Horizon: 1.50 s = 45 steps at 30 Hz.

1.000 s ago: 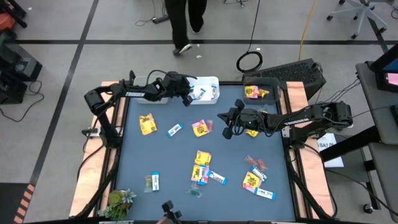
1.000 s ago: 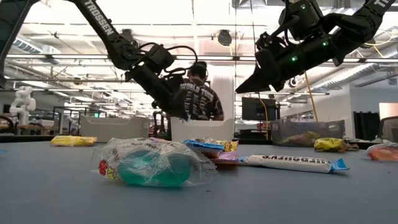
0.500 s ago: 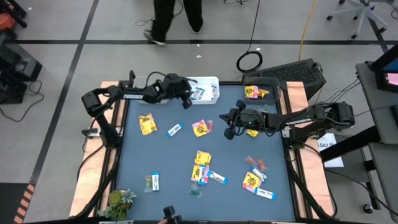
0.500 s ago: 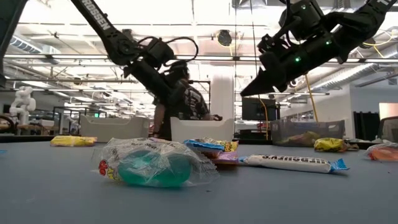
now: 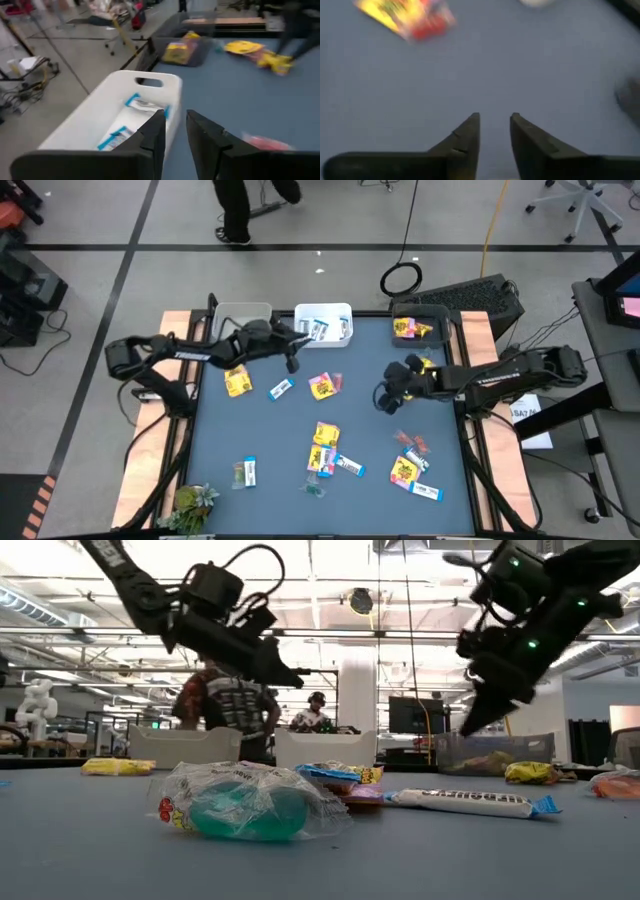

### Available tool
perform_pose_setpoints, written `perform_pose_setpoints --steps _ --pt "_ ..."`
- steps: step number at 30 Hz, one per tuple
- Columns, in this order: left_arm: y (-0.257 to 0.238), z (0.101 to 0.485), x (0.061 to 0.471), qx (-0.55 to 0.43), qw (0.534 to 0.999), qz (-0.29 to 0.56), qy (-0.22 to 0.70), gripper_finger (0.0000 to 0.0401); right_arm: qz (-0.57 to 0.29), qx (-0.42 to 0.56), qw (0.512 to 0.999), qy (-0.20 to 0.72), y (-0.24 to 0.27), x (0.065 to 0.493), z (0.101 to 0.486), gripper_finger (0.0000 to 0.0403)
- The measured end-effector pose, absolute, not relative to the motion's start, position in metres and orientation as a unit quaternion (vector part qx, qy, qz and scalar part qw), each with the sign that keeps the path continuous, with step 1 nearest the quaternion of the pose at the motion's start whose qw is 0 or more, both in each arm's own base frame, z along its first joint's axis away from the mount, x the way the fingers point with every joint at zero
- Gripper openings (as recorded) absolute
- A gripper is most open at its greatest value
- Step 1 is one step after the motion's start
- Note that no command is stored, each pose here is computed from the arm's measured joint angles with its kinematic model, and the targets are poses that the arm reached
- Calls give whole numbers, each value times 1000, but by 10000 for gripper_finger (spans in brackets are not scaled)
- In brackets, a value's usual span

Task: Sort candy
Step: Put the yellow candy into the black bin

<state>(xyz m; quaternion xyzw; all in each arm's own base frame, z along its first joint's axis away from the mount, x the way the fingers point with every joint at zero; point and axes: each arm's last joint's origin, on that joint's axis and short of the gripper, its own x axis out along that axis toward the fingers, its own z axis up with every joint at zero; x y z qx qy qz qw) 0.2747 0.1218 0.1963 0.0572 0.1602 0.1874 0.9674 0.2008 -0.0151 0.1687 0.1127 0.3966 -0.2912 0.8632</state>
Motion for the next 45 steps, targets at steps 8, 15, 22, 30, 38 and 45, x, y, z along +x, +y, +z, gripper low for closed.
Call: perform_pose_setpoints --steps 8,15,22,30,38,45 --pt "90 199 257 72 974 159 144 83 -332 158 806 464 -2 181 158 199" --pt "81 193 251 72 975 147 151 83 -380 190 756 498 1 167 153 230" --pt "77 185 248 72 974 141 160 83 -388 201 741 509 1 170 147 192" --pt "77 185 248 72 974 140 160 83 -368 205 733 533 3 174 139 90" --pt "76 185 248 71 974 138 163 83 -342 198 759 517 4 182 156 7" --pt "76 184 248 70 975 136 162 83 -363 130 801 458 -5 202 196 2"
